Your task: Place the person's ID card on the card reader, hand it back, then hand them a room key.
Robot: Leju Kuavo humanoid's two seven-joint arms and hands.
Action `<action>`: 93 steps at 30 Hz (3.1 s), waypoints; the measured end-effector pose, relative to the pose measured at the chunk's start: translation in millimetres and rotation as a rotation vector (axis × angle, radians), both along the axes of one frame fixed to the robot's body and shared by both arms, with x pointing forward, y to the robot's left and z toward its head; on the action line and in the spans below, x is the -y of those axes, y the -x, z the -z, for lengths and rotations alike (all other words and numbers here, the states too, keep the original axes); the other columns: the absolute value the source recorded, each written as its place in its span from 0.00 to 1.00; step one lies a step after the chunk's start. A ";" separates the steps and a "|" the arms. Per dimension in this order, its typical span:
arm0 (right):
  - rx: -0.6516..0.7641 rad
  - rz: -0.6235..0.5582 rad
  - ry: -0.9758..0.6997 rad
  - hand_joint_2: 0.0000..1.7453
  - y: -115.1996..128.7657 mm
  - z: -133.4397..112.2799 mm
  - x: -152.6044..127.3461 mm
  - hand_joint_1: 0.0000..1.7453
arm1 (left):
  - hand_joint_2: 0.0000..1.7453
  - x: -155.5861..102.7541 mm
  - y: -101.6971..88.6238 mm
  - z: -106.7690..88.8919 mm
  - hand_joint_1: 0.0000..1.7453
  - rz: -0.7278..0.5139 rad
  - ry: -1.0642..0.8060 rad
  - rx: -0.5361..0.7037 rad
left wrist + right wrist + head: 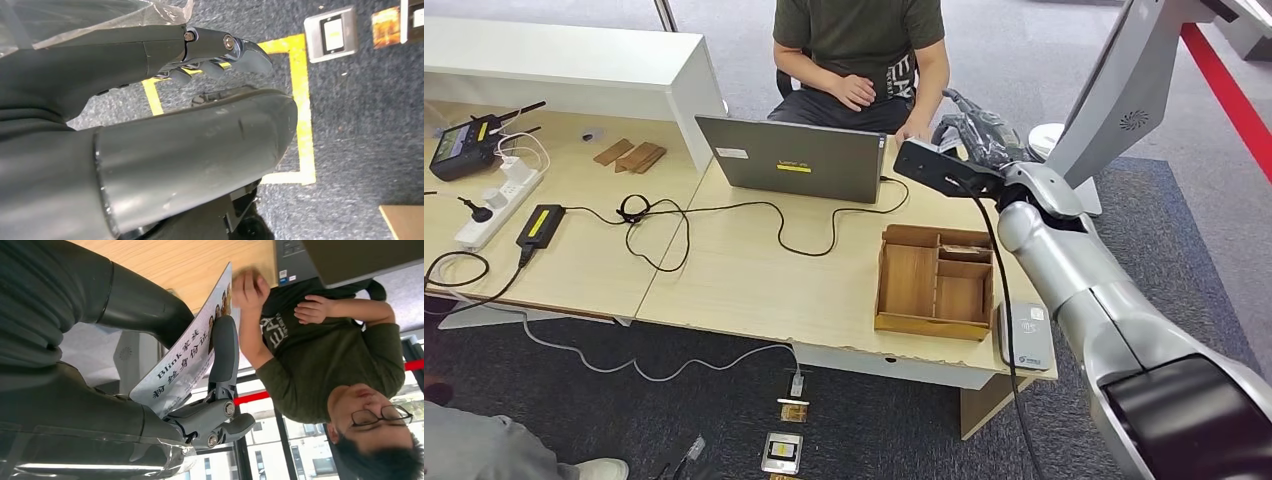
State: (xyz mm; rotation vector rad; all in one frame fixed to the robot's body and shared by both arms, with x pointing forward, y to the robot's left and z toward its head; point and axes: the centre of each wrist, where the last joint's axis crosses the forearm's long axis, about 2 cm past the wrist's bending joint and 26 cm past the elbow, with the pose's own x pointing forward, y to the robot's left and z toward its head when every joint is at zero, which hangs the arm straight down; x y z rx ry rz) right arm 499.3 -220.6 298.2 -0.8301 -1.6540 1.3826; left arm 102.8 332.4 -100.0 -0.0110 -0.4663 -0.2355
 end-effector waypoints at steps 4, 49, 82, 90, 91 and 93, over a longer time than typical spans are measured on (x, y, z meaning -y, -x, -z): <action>0.003 0.033 0.034 1.00 -1.1 1.1 9.8 1.00 | 0.00 -2.1 1.9 0.3 0.00 -0.001 -0.004 -0.009; -0.025 0.138 0.187 1.00 0.0 22.3 64.6 1.00 | 0.00 -2.7 -3.8 -1.1 0.00 0.063 -0.015 -0.001; -0.010 0.107 0.252 0.00 1.1 26.2 64.8 0.00 | 0.00 -2.5 0.9 0.0 0.00 0.056 -0.021 -0.014; 0.070 0.051 0.262 0.00 1.1 24.6 66.1 0.00 | 0.00 -2.0 13.6 2.8 0.00 0.032 -0.031 -0.032; 0.087 0.046 0.255 0.00 1.1 24.0 67.8 0.00 | 0.00 -1.9 15.7 3.2 0.00 0.028 -0.033 -0.036; 0.118 0.034 0.234 0.00 0.9 22.7 72.2 0.00 | 0.00 -2.1 18.5 3.8 0.00 0.018 -0.036 -0.045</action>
